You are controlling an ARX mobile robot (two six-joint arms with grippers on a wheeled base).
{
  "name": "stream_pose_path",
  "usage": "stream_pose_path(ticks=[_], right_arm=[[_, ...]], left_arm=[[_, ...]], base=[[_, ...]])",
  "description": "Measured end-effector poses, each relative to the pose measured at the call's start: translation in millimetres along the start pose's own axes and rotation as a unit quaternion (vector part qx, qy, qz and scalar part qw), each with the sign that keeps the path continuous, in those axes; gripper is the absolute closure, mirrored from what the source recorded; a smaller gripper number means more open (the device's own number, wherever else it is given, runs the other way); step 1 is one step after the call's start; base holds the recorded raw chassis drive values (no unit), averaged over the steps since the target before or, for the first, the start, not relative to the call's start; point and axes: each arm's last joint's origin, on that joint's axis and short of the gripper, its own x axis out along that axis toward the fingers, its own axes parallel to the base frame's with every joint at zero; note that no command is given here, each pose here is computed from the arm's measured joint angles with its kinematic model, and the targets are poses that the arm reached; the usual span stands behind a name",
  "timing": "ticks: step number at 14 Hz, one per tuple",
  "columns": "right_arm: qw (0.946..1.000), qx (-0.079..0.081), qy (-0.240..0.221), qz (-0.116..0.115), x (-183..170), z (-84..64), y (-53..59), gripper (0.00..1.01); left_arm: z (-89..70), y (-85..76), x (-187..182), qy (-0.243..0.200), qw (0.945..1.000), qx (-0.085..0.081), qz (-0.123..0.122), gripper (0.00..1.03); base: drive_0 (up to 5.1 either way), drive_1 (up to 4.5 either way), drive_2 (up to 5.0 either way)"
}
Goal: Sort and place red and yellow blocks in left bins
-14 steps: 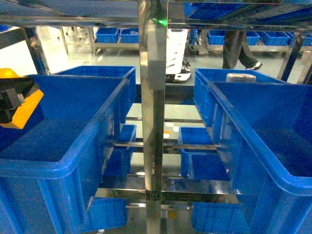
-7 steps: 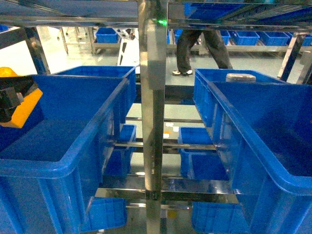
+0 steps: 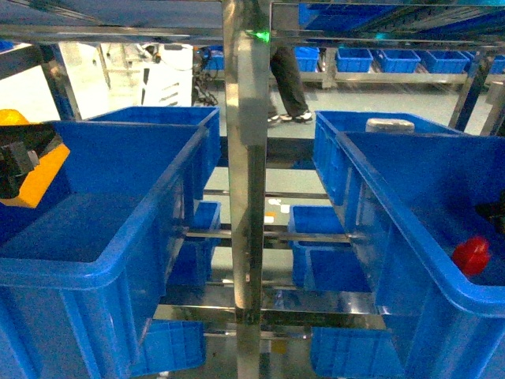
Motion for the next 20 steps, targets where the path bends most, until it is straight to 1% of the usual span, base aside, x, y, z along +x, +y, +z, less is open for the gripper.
stream_pose_path(ticks=[1,2,3,4,5,6,7,8,9,10,11,13,14,15,16,17,18,19,20], right_arm=[[0.9999,0.001,-0.013,-0.004,-0.9,2.6,-2.2,0.31],[0.9997,0.006,-0.022,-0.005,-3.8,6.4,-2.1,0.2],[0.9991,0.009,-0.042,-0.005,-11.6,9.1,1.5,0.07],[0.9985,0.018,-0.052,0.001,-20.5,10.5,7.5,0.01],[0.998,0.019,-0.059,0.01,-28.7,10.2,13.3,0.04],[0.9972,0.024,-0.07,0.013,-40.2,7.8,18.5,0.03],[0.9967,0.033,-0.073,0.017,-53.1,3.4,24.9,0.03],[0.9963,0.043,-0.072,0.019,-65.2,-2.6,28.1,0.03],[0.9951,0.06,-0.077,0.018,-87.4,-9.5,29.2,0.03],[0.993,0.064,-0.099,0.014,-113.1,-10.0,32.5,0.03],[0.9914,0.058,-0.117,0.008,-134.3,-8.8,37.8,0.03],[0.9887,0.053,-0.14,0.012,-179.9,-10.1,57.5,0.03],[0.9869,0.066,-0.147,-0.004,-202.4,-11.5,67.5,0.03],[0.9852,0.077,-0.152,-0.011,-222.5,-16.3,80.8,0.03],[0.9853,0.075,-0.153,-0.004,-236.0,-23.9,95.4,0.03],[0.986,0.071,-0.151,0.0,-244.4,-30.0,106.0,0.03],[0.9844,0.06,-0.166,-0.006,-250.8,-31.7,114.3,0.03],[0.9808,0.05,-0.188,-0.016,-255.7,-29.0,117.8,0.03],[0.9814,0.051,-0.184,-0.022,-255.4,-29.5,117.4,0.03]], left_arm=[[0.0,0.0,0.0,0.0,1.0,0.0,0.0,0.77],[0.1,0.0,0.0,0.0,1.0,0.0,0.0,0.77],[0.0,0.0,0.0,0.0,1.0,0.0,0.0,0.77],[0.0,0.0,0.0,0.0,1.0,0.0,0.0,0.77],[0.0,0.0,0.0,0.0,1.0,0.0,0.0,0.77],[0.0,0.0,0.0,0.0,1.0,0.0,0.0,0.77],[0.0,0.0,0.0,0.0,1.0,0.0,0.0,0.77],[0.0,0.0,0.0,0.0,1.0,0.0,0.0,0.77],[0.0,0.0,0.0,0.0,1.0,0.0,0.0,0.77],[0.0,0.0,0.0,0.0,1.0,0.0,0.0,0.77],[0.0,0.0,0.0,0.0,1.0,0.0,0.0,0.77],[0.0,0.0,0.0,0.0,1.0,0.0,0.0,0.77],[0.0,0.0,0.0,0.0,1.0,0.0,0.0,0.77],[0.0,0.0,0.0,0.0,1.0,0.0,0.0,0.77],[0.0,0.0,0.0,0.0,1.0,0.0,0.0,0.77],[0.0,-0.5,0.1,0.0,1.0,0.0,-0.001,0.77],[0.0,-0.5,0.1,0.0,1.0,0.0,-0.001,0.77],[0.0,0.0,0.0,0.0,1.0,0.0,0.0,0.77],[-0.3,0.4,0.0,0.002,1.0,0.0,0.002,0.77]], base=[[0.0,0.0,0.0],[0.0,0.0,0.0],[0.0,0.0,0.0],[0.0,0.0,0.0],[0.0,0.0,0.0],[0.0,0.0,0.0],[0.0,0.0,0.0],[0.0,0.0,0.0],[0.0,0.0,0.0],[0.0,0.0,0.0],[0.0,0.0,0.0],[0.0,0.0,0.0],[0.0,0.0,0.0],[0.0,0.0,0.0],[0.0,0.0,0.0],[0.0,0.0,0.0],[0.0,0.0,0.0],[0.0,0.0,0.0],[0.0,0.0,0.0]])
